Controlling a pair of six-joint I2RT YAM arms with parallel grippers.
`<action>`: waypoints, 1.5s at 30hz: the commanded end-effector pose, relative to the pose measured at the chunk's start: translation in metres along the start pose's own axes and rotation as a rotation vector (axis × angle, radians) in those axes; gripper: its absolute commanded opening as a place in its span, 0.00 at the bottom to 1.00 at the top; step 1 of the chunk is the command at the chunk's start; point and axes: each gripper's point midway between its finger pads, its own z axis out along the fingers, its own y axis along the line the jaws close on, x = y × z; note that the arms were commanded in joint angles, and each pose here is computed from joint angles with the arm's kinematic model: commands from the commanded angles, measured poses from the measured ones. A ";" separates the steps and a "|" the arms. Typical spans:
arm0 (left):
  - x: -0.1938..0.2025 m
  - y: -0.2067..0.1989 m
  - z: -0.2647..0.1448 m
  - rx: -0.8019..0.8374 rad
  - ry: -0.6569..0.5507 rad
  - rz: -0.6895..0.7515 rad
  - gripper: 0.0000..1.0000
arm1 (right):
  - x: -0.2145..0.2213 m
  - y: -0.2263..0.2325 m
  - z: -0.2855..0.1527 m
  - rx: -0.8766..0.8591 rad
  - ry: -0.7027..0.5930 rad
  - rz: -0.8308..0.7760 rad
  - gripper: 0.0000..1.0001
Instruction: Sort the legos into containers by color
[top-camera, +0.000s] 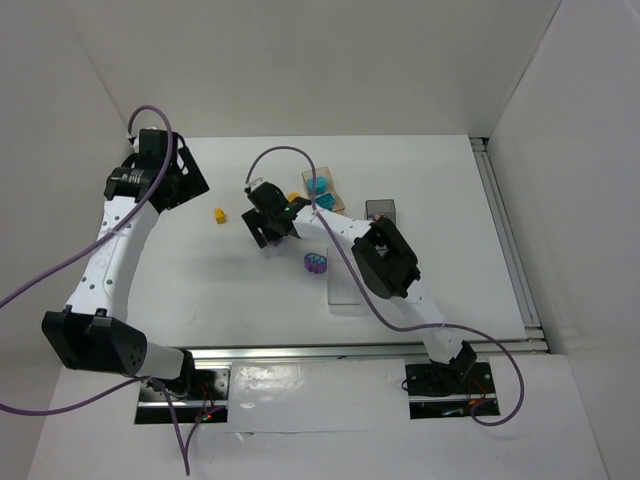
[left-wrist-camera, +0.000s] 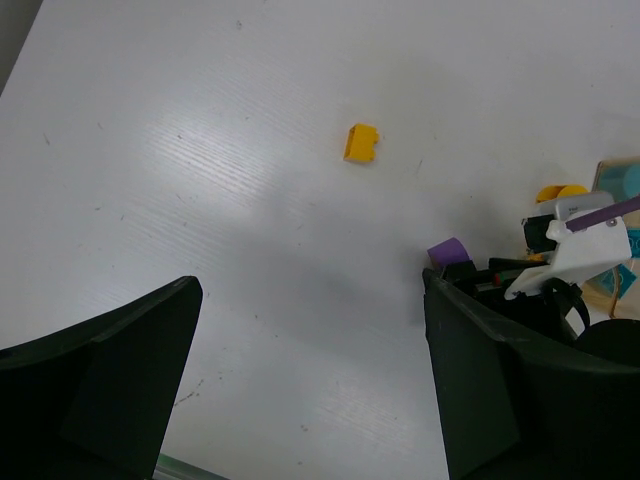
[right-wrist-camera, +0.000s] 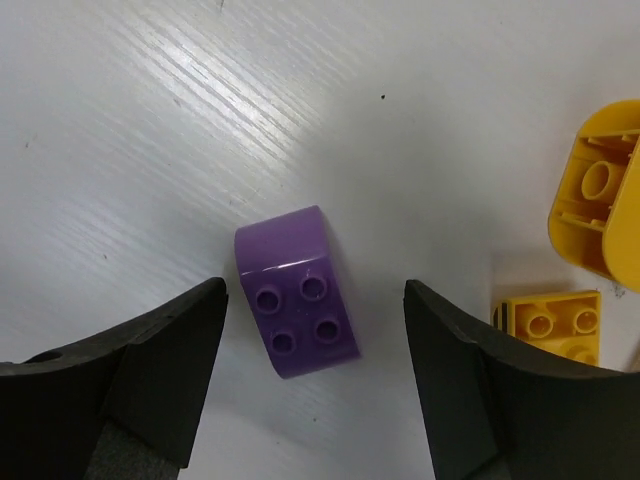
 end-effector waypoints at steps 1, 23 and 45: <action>-0.007 0.004 -0.009 -0.003 -0.034 -0.036 1.00 | -0.029 -0.002 0.000 -0.019 -0.077 0.009 0.77; 0.020 -0.033 0.013 0.167 0.092 0.083 1.00 | 0.019 -0.207 -0.181 0.376 -0.216 0.589 0.35; 0.035 -0.044 0.024 0.186 0.133 0.121 1.00 | 0.002 -0.166 -0.202 0.293 -0.237 0.412 0.66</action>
